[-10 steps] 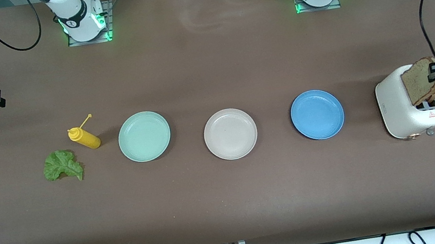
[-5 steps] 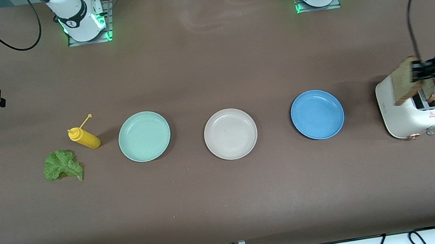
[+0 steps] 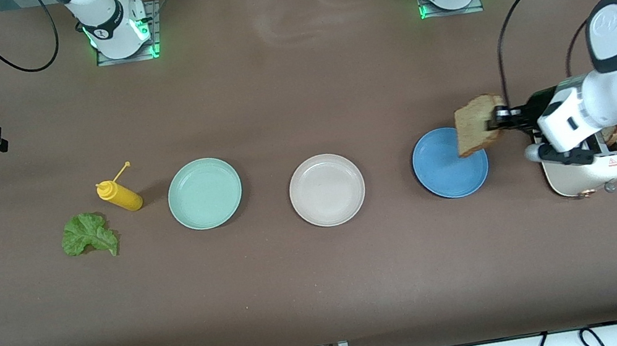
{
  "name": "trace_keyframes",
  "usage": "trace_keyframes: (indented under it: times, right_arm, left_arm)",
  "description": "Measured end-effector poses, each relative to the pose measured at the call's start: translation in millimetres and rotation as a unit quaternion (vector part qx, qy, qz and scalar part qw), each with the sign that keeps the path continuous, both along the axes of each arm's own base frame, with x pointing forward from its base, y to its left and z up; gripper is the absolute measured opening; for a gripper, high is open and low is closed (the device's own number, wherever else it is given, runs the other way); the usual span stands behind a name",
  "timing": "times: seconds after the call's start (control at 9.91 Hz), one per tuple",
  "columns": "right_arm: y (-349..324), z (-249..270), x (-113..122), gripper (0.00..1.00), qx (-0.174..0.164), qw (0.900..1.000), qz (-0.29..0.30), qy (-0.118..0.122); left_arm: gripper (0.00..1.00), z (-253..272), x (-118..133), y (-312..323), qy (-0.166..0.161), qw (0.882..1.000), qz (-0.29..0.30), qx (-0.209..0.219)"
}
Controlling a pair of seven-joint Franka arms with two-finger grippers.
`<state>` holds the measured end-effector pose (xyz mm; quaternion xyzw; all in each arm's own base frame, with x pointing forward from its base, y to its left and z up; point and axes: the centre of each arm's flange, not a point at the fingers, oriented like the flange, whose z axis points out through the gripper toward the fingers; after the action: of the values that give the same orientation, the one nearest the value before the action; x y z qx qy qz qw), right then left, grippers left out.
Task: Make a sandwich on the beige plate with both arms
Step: 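Carry the toast with the left gripper over the beige plate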
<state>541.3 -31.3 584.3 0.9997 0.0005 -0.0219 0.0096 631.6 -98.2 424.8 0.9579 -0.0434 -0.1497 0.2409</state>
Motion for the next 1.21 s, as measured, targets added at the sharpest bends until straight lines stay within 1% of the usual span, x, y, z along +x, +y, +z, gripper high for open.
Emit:
trace_keyframes:
  times: [0.1, 0.2, 0.3, 0.4, 0.61, 0.71, 0.91, 1.21]
  right_arm:
    - [0, 0, 0, 1.00, 0.000, 1.000, 0.000, 0.000]
    - [0, 0, 0, 1.00, 0.000, 1.000, 0.000, 0.000]
    - [0, 0, 0, 1.00, 0.000, 1.000, 0.000, 0.000]
    - [-1, 0, 0, 1.00, 0.000, 1.000, -0.001, 0.000]
    - [-1, 0, 0, 1.00, 0.000, 1.000, -0.001, 0.000]
    - [-1, 0, 0, 1.00, 0.000, 1.000, -0.001, 0.000]
    - [-1, 0, 0, 1.00, 0.000, 1.000, -0.001, 0.001]
    - [-1, 0, 0, 1.00, 0.000, 1.000, -0.001, 0.001]
  left_arm:
    - [0.09, -16, 2, -19, 0.030, 0.999, 0.024, -0.038]
    - [0.09, -31, 2, -37, 0.051, 0.997, 0.031, -0.058]
    - [0.09, -41, 3, -61, 0.053, 0.996, 0.031, -0.061]
    - [0.09, -45, 5, -86, 0.039, 0.996, 0.040, -0.070]
    - [0.09, -53, 9, -139, 0.017, 0.992, 0.077, -0.098]
    - [0.09, -64, 10, -160, 0.006, 0.991, 0.093, -0.100]
    - [0.09, -92, 9, -191, -0.011, 0.990, 0.106, -0.094]
    - [0.09, -118, 0, -234, -0.021, 0.987, 0.126, -0.099]
